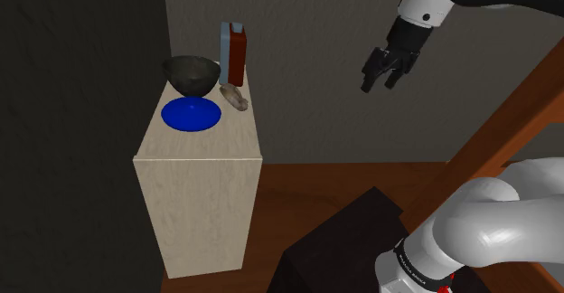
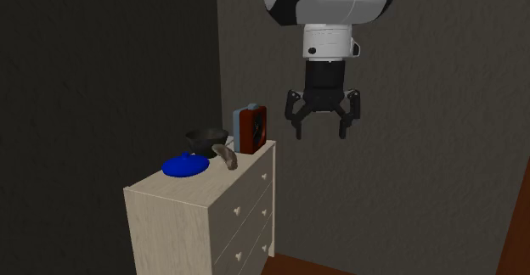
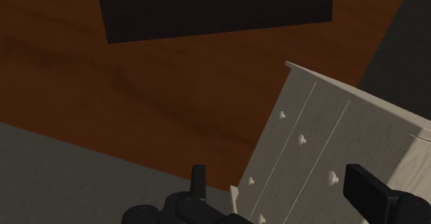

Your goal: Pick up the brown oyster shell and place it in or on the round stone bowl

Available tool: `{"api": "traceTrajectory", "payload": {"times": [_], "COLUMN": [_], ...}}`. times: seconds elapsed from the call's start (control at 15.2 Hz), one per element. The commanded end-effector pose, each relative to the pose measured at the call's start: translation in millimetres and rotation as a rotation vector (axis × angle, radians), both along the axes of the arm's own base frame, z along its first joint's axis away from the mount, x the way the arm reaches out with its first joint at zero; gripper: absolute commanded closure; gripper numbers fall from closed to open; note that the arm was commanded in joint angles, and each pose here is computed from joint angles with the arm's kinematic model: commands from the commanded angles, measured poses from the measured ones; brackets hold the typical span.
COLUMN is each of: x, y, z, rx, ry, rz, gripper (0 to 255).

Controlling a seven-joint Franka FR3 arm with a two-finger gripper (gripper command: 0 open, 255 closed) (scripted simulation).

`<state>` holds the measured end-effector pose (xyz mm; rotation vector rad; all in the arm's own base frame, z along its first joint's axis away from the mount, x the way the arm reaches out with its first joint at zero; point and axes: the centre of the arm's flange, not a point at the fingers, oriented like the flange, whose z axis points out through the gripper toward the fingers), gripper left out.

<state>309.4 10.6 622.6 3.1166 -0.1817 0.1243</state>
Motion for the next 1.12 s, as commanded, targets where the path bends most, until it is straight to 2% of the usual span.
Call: {"api": "traceTrajectory", "payload": {"times": [0.0,1.06], "x": [0.0,72.2], "y": [0.0,127.4], "z": [0.0,-121.6], "rx": [0.0,-0.066], "ry": [0.0,-0.428], "rz": [0.0,0.146], "gripper": [0,0]}}
